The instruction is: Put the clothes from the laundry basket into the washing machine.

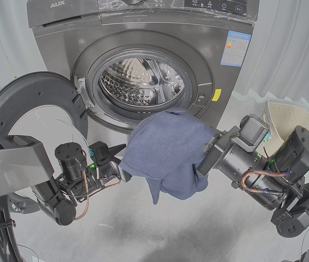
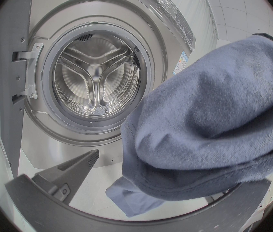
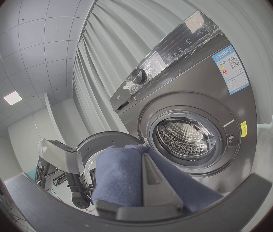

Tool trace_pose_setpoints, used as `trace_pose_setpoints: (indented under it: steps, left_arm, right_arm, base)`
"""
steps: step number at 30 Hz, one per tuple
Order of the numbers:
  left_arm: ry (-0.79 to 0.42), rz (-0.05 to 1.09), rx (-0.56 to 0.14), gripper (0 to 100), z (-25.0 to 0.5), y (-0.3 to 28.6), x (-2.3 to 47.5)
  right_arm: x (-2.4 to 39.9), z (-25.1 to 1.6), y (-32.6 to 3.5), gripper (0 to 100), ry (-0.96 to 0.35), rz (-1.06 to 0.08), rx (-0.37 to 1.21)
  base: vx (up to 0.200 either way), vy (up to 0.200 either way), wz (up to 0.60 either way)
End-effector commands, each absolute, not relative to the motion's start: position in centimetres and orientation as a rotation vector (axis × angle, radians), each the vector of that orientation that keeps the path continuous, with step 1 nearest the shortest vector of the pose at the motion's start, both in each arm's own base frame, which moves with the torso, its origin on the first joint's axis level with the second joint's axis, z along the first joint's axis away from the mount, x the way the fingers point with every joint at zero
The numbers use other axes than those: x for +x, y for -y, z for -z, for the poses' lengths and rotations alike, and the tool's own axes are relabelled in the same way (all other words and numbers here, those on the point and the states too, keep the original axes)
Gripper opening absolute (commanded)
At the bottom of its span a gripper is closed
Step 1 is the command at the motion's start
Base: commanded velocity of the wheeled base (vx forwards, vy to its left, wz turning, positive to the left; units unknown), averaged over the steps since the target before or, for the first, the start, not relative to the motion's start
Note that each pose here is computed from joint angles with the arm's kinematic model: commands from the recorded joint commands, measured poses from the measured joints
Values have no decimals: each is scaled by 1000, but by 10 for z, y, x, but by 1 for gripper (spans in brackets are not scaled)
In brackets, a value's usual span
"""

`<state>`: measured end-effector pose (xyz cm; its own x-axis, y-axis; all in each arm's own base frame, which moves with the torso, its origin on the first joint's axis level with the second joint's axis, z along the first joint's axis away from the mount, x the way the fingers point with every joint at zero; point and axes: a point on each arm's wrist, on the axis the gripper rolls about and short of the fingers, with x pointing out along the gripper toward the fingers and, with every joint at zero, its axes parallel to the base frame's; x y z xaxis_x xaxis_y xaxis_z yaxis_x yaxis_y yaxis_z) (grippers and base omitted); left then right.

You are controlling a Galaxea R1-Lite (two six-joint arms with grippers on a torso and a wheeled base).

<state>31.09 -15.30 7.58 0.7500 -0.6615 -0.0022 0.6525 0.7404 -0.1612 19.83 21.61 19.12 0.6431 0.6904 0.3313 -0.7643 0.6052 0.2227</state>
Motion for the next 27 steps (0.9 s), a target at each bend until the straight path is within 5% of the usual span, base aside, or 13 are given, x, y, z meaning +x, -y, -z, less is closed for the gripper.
trace_pose_setpoints:
  steps: [1, 2, 27]
  left_arm:
    - [-50, 723, -153, 100, -78, 154, 311]
    - [-49, 722, -152, 0, -79, 153, 311]
    - [50, 733, -148, 0, -143, 110, 214]
  right_arm:
    - [200, -187, -218, 0, 208, -849, 357]
    - [200, -187, -218, 0, 208, -849, 357]
    - [200, -174, -224, 0, 156, -853, 350]
  base:
    - [0, 0, 0]
    - [0, 0, 0]
    - [0, 0, 0]
